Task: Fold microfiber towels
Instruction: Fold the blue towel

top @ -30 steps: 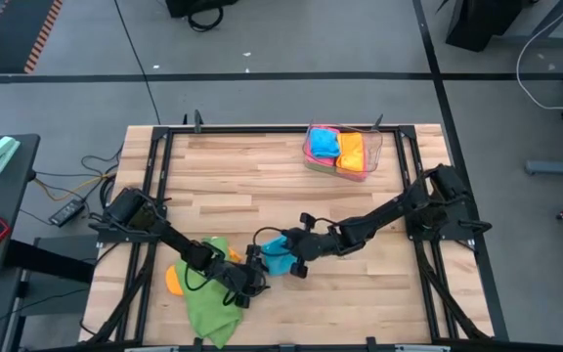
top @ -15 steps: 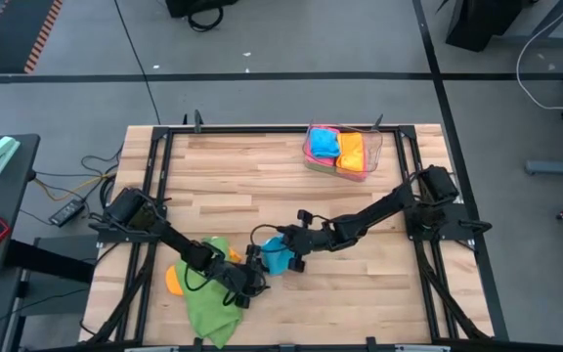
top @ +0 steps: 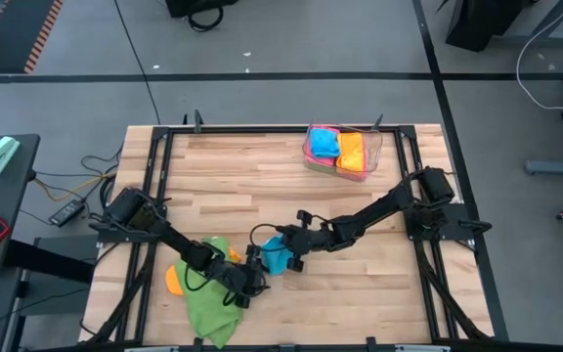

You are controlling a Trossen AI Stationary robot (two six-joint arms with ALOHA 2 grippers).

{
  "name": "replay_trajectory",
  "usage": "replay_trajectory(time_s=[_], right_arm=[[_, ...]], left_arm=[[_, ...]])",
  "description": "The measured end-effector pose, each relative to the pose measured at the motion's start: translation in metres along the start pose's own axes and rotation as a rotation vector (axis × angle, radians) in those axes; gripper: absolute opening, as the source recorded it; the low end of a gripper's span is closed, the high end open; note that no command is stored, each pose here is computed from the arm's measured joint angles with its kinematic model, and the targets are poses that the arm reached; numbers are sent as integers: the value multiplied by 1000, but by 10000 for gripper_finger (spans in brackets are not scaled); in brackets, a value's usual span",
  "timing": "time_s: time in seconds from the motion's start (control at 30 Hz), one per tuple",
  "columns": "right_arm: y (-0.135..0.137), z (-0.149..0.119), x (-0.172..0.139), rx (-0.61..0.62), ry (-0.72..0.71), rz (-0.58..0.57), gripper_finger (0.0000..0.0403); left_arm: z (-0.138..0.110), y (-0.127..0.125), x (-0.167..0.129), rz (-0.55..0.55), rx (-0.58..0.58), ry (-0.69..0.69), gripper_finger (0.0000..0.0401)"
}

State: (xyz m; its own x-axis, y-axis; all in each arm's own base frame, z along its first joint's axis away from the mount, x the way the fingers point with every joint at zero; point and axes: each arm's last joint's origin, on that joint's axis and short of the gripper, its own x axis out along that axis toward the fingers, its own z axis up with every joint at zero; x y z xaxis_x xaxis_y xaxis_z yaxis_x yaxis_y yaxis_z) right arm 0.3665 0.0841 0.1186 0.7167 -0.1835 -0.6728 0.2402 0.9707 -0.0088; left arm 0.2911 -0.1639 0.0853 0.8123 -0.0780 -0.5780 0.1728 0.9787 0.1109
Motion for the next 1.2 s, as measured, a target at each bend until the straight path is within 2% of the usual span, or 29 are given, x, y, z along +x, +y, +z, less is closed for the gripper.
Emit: replay_trajectory(time_s=[0.13,0.33,0.57,0.73,0.9,1.07,1.2], right_arm=[[1,-3,6,11,-3,-5,57],[-1,-3,6,21,3,-12,123],[-5,7,-9,0,-1,-11,178],[-15,21,-20,-52,-24,-25,184],[-18,37,-46,-84,-68,-4,181],[8,40,-71,-182,-129,133,180],[33,28,-63,-244,-164,191,180]], left_arm=[[0,0,0,-1,0,-1,209],[0,0,0,-1,0,-1,207],[0,0,0,-2,-2,-4,203],[1,0,0,-3,-4,-11,205],[1,0,0,-4,-8,-12,198],[1,0,0,-4,-7,-13,195],[1,0,0,-4,-8,-14,198]])
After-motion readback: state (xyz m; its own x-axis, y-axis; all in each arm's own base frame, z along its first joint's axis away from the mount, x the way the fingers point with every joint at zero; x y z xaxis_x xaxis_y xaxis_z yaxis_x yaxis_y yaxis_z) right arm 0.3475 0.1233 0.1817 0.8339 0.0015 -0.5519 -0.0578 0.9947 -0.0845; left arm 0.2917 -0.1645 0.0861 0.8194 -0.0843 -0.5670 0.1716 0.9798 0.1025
